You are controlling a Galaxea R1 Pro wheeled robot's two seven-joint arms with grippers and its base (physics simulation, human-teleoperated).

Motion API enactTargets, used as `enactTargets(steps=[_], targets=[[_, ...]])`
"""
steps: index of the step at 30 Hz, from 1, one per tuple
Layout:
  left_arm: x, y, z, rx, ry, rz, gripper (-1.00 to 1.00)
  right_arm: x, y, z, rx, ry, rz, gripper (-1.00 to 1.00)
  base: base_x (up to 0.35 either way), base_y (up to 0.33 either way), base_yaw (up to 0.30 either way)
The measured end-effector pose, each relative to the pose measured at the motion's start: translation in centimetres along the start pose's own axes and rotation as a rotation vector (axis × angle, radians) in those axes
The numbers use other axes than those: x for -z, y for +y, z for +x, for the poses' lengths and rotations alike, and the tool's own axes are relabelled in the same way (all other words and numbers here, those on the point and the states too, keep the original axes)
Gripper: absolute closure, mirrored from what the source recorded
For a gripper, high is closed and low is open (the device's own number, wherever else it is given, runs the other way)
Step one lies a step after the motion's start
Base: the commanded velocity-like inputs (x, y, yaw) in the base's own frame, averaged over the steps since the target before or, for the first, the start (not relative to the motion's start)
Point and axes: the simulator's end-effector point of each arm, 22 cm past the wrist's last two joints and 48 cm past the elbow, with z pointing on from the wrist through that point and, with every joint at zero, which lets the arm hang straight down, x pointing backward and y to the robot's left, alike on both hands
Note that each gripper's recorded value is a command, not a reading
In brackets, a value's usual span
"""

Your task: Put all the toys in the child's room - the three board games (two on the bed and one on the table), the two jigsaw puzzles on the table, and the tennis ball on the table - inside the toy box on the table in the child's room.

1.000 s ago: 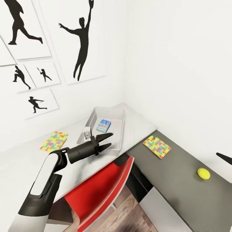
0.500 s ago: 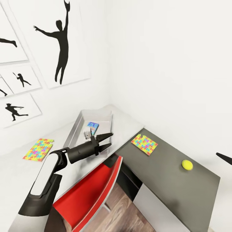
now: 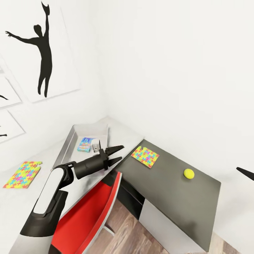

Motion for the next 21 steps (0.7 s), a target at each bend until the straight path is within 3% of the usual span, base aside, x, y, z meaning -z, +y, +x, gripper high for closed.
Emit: enactTargets(steps=[21], targets=[[-0.07, -0.79, 0.02, -0.010, -0.003, 0.005, -1.00, 0.39, 0.46, -0.44, 0.002, -0.014, -0.008, -1.00, 0.000, 0.000, -0.255]])
